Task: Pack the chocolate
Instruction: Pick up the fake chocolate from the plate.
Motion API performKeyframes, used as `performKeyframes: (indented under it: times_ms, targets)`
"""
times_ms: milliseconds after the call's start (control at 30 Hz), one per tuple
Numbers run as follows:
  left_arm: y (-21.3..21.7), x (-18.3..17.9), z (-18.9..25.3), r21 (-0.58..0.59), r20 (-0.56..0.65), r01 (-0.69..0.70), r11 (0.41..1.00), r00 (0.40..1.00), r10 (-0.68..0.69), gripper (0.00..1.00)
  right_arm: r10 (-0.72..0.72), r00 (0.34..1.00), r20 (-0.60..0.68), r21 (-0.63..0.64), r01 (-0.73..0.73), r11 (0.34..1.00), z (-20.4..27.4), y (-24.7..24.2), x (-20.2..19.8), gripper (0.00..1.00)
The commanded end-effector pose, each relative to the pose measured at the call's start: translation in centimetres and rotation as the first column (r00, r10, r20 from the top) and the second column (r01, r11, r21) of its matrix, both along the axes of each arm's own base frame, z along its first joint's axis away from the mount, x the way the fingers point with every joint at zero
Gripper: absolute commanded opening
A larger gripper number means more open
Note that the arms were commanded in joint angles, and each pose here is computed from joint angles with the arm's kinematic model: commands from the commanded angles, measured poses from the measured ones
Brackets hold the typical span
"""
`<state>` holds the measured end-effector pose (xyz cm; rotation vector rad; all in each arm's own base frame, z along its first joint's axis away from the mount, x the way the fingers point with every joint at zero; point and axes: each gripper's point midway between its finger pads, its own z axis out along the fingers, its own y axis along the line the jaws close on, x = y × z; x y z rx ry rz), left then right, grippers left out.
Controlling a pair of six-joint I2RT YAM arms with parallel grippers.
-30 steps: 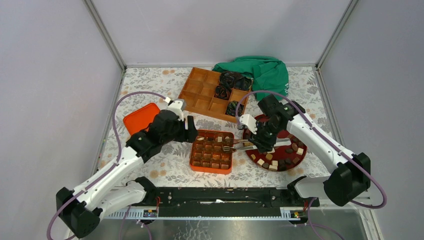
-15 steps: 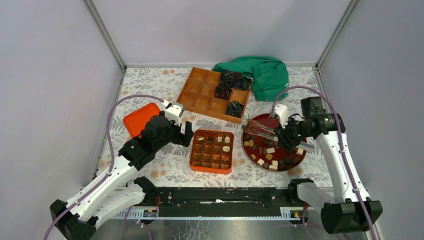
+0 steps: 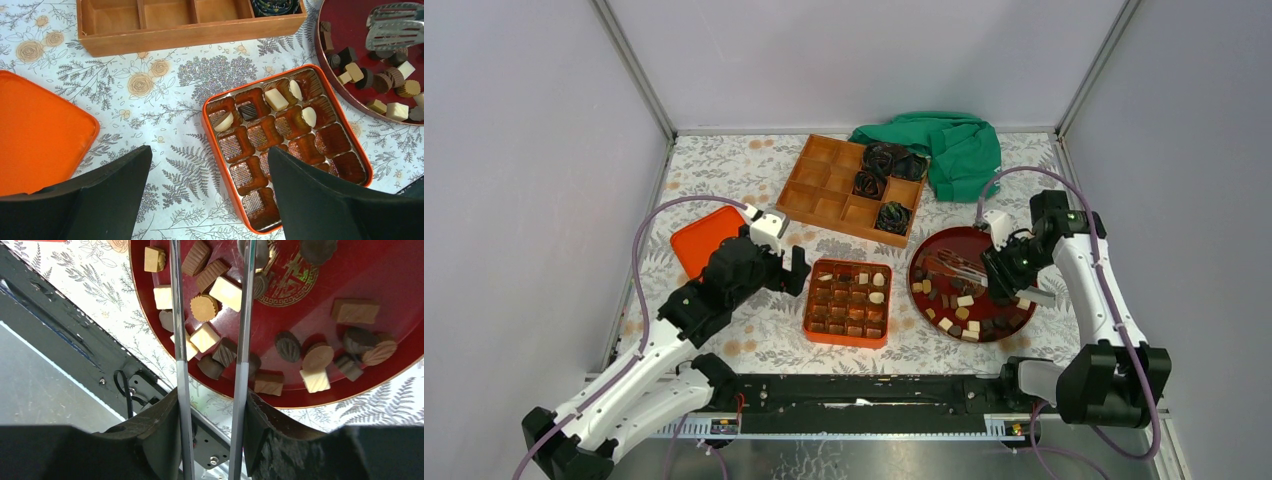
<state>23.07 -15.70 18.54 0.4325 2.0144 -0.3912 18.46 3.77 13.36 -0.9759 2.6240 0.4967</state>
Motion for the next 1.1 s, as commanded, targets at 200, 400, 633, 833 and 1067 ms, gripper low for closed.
performKeyframes:
  times_ms: [200,400,633,833,1067]
  targets:
    - [-0.3,0.6,1.8,-0.041,0.075,0.011,0.999,0.997,-0.008,0.94,-0.068,0.993,-0.097,0.033,0.072,0.997,-1.4,0.8,0.3,0.48]
    - [-0.2,0.6,1.9,-0.043,0.078,0.010,0.999,0.997,-0.007,0.94,-0.054,0.991,-0.122,0.005,0.055,0.998,-2.3,1.1,0.3,0.48]
    - [-0.2,0.6,2.0,-0.045,0.081,0.009,0.999,0.997,-0.005,0.94,-0.040,0.988,-0.150,-0.022,0.038,0.999,-2.9,1.4,0.0,0.44]
    - [-0.2,0.6,2.0,-0.046,0.081,0.010,0.999,0.997,-0.006,0.94,-0.046,0.986,-0.158,-0.038,0.041,0.998,-3.1,1.2,-0.1,0.34]
    - [-0.2,0.5,2.1,-0.047,0.082,0.010,0.999,0.997,-0.006,0.94,-0.054,0.990,-0.130,-0.047,0.048,0.998,-2.6,1.0,0.5,0.19]
